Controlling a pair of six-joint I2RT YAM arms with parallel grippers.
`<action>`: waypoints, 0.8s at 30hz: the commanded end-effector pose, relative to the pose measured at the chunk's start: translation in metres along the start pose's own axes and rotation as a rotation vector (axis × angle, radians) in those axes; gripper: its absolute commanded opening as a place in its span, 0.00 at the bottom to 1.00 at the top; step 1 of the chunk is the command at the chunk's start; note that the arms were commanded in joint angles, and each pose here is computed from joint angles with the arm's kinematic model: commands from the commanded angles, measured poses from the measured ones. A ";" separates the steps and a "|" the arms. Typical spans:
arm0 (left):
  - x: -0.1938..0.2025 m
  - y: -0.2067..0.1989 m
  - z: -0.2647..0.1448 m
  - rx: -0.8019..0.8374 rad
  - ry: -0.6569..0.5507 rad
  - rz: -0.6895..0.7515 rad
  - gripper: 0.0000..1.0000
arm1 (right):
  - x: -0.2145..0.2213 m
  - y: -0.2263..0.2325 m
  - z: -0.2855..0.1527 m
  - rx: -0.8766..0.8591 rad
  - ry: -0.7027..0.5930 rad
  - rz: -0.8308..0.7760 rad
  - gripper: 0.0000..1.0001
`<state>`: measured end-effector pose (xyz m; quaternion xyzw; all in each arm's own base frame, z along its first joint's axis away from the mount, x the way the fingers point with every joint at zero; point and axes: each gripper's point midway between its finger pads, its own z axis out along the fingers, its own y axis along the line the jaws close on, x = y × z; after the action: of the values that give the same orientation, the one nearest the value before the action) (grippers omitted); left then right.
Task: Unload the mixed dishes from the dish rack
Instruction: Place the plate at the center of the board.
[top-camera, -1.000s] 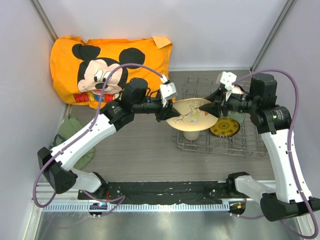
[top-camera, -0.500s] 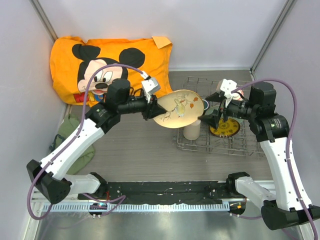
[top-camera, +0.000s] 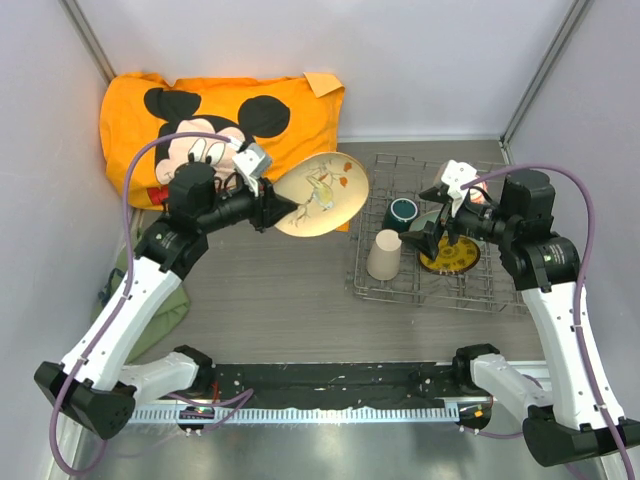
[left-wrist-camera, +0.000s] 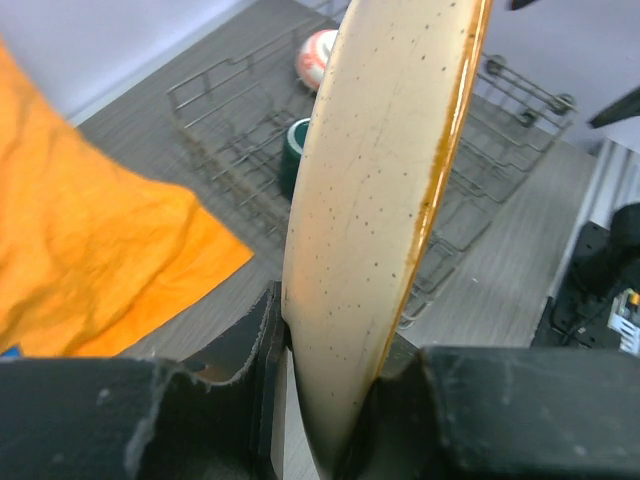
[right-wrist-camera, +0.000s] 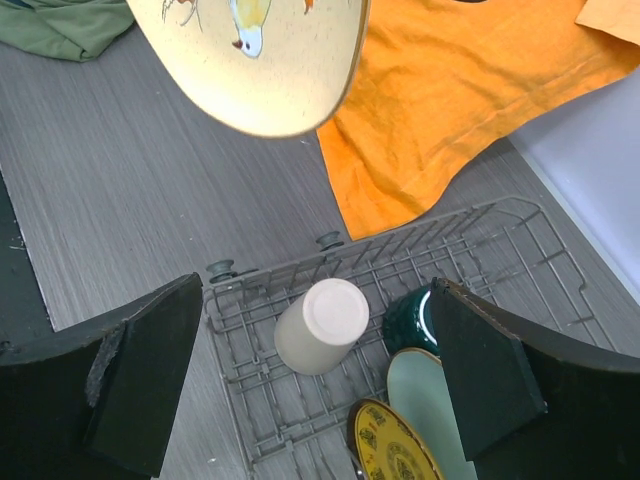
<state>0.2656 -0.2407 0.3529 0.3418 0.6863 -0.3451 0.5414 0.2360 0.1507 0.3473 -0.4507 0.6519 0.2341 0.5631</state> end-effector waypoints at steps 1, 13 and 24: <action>-0.039 0.022 -0.025 -0.128 -0.150 -0.010 0.00 | -0.016 -0.009 -0.006 0.061 -0.032 -0.040 1.00; 0.054 0.086 -0.046 -0.225 -0.011 -0.367 0.00 | -0.007 -0.013 0.004 0.056 -0.011 0.076 0.99; 0.138 0.079 -0.029 -0.066 0.122 -0.584 0.00 | 0.007 -0.009 0.014 0.035 -0.023 0.142 1.00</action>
<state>0.2882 -0.1374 0.1709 0.0677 0.8597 -0.3661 0.3497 0.2511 0.1502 0.3306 -0.3943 0.6940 0.2550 0.5457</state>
